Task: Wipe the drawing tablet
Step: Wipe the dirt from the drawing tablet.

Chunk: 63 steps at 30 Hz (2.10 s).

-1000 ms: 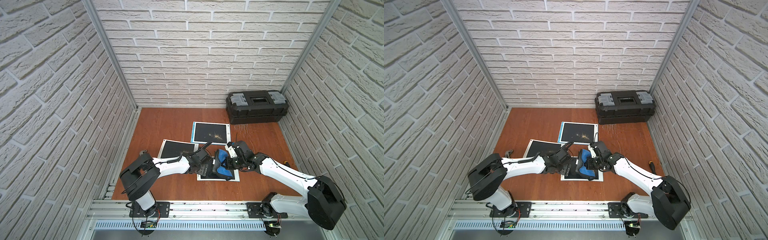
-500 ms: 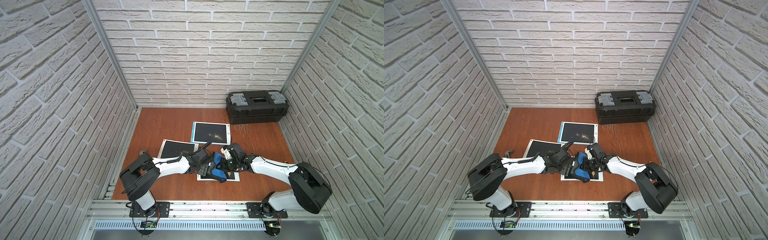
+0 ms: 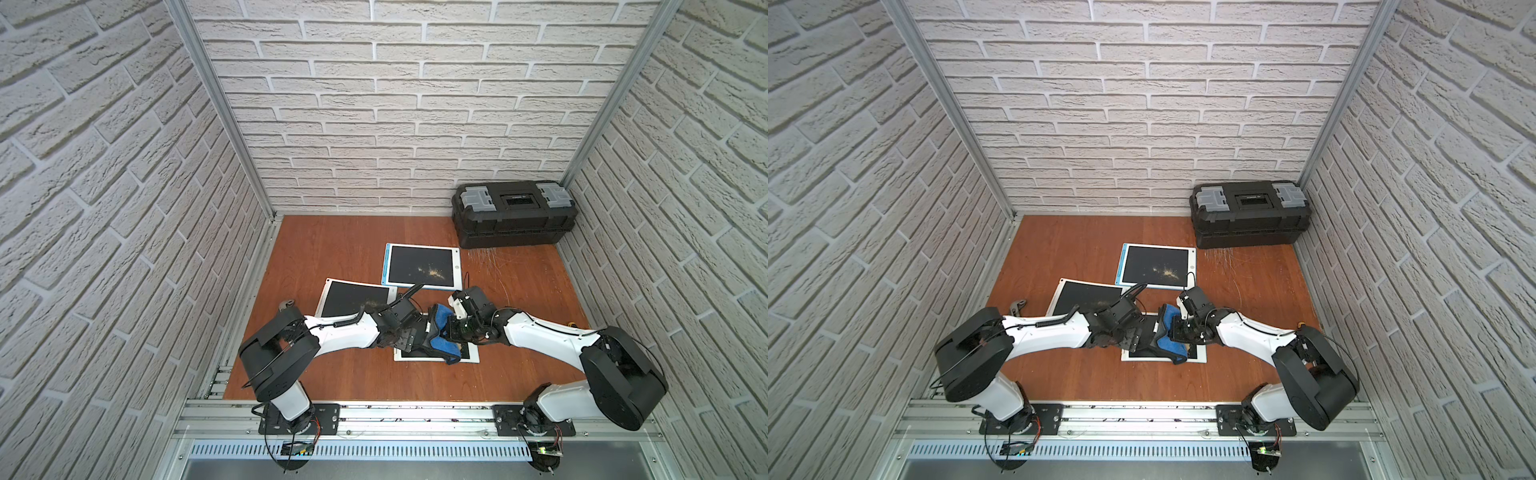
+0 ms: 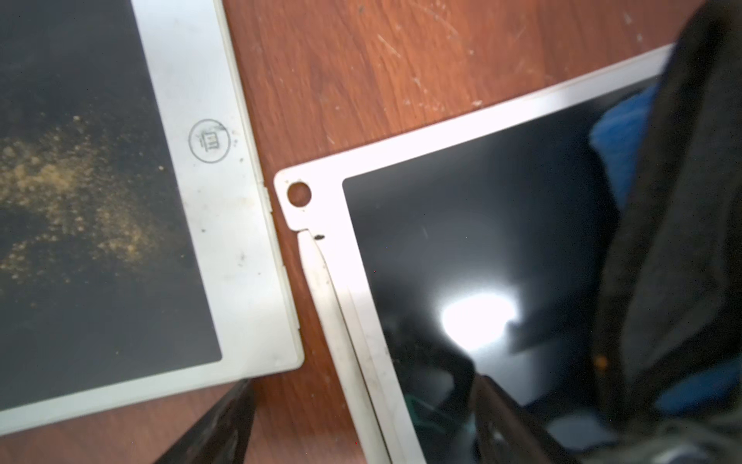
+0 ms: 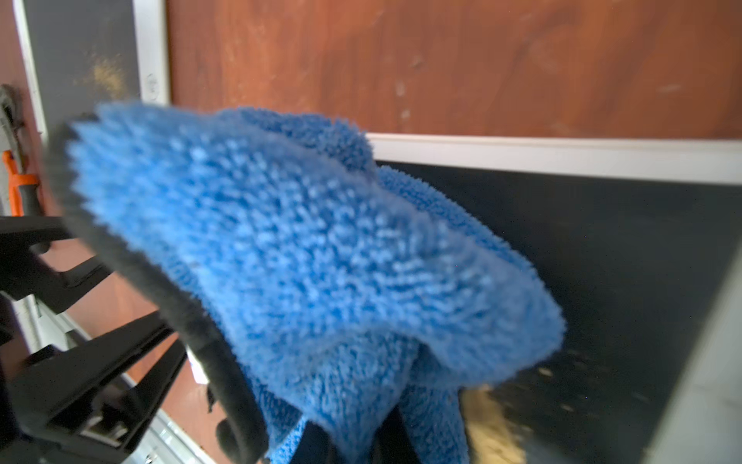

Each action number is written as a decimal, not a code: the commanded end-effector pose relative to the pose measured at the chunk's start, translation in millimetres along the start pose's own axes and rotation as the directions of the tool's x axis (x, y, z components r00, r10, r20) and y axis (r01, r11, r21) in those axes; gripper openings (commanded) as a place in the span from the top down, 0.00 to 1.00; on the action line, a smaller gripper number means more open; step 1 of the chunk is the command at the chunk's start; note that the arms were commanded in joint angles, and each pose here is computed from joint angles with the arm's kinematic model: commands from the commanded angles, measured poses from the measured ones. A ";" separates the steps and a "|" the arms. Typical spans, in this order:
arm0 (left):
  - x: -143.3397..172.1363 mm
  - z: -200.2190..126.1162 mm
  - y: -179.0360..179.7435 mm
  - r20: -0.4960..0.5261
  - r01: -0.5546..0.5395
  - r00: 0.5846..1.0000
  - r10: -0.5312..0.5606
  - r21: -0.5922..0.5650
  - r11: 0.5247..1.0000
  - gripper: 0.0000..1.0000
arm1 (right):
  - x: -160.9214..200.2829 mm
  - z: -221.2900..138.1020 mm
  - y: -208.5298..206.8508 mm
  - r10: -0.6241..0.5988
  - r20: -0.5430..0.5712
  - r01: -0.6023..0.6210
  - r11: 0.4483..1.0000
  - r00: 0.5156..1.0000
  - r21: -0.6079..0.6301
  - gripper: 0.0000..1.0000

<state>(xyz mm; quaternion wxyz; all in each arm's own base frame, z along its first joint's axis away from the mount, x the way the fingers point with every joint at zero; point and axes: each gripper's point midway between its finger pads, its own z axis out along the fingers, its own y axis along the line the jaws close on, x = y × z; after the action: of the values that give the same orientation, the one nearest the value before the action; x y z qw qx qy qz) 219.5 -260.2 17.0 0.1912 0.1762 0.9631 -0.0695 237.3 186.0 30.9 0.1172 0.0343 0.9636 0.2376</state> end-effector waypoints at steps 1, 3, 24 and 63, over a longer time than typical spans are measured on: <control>68.3 25.5 29.0 -0.235 -0.004 0.972 -0.012 -0.066 0.998 0.15 | 14.7 -3.4 -36.1 0.016 -0.031 -0.013 0.994 0.999 0.105 0.97; 69.2 25.2 29.8 -0.238 -0.004 0.971 -0.011 -0.065 0.998 0.15 | 14.9 -5.5 -45.2 0.043 -0.031 -0.039 0.993 0.999 0.108 0.97; 71.8 29.9 37.5 -0.245 0.011 0.969 -0.026 -0.063 0.998 0.15 | 10.2 -67.8 -116.5 0.211 0.075 -0.224 0.926 0.975 0.304 0.97; 61.7 23.4 37.8 -0.239 0.007 0.971 -0.021 -0.060 0.998 0.15 | -9.3 -37.5 -41.5 0.089 0.083 -0.098 0.989 0.993 0.115 0.97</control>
<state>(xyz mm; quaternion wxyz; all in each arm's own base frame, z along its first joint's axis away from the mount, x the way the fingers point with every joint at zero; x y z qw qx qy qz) 226.2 -257.9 17.6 0.1876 0.1753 0.9625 -0.0872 234.9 130.5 57.2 0.1451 0.0837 0.9683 0.1854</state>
